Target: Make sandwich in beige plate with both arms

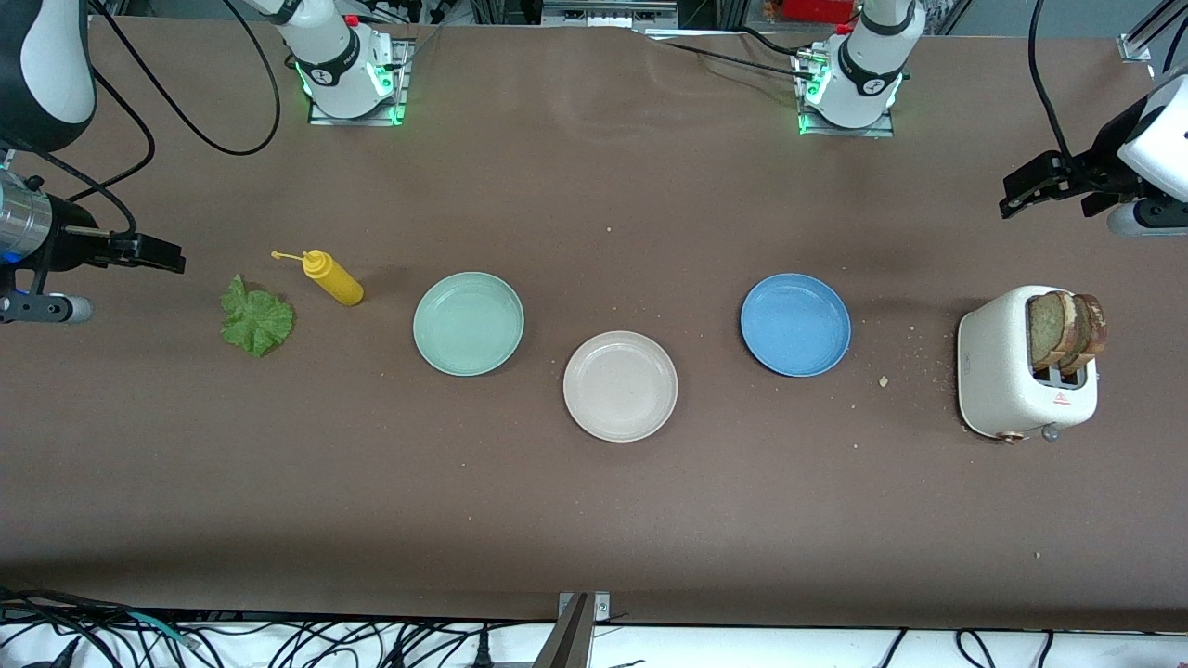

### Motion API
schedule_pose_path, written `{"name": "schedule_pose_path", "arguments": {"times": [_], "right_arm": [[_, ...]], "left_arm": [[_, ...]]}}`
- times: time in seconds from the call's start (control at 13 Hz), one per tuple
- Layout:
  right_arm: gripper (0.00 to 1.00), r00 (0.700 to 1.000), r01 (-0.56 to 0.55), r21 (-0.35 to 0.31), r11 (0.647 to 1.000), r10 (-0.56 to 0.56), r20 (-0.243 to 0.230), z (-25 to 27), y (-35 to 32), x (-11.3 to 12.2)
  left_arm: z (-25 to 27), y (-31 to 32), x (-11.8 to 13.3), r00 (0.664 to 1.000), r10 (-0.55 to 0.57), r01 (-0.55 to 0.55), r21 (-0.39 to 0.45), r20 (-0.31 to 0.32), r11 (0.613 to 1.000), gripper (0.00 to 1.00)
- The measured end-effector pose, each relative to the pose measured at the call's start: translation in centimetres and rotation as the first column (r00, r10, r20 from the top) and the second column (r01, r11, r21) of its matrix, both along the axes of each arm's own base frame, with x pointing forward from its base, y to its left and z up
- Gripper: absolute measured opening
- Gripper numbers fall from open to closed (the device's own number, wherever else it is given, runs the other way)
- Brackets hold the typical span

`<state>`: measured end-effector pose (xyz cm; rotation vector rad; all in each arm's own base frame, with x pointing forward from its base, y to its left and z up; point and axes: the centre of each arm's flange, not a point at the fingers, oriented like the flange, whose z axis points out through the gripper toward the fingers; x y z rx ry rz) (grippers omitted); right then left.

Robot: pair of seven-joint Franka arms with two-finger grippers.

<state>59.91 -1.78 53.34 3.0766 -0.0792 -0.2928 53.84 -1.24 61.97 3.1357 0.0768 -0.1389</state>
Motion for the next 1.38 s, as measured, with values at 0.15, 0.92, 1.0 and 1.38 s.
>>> {"name": "schedule_pose_path", "arguments": {"times": [0.15, 0.92, 1.0, 1.38], "right_arm": [[1.00, 1.000, 0.000, 0.000, 1.000, 0.000, 0.000, 0.0, 0.0, 0.0], [1.00, 1.000, 0.000, 0.000, 1.000, 0.000, 0.000, 0.0, 0.0, 0.0], [1.00, 1.000, 0.000, 0.000, 1.000, 0.000, 0.000, 0.0, 0.0, 0.0], [1.00, 1.000, 0.000, 0.000, 1.000, 0.000, 0.000, 0.0, 0.0, 0.0]], "left_arm": [[0.0, 0.0, 0.0, 1.000, 0.000, 0.000, 0.000, 0.000, 1.000, 1.00], [-0.9, 0.6, 0.2, 0.999, 0.010, -0.010, -0.001, -0.033, 1.000, 1.00], [-1.3, 1.1, 0.0, 0.998, 0.014, -0.014, -0.001, -0.055, 1.000, 1.00], [-4.3, 3.9, 1.0, 0.992, 0.023, -0.025, -0.013, -0.123, 1.000, 1.00]]}}
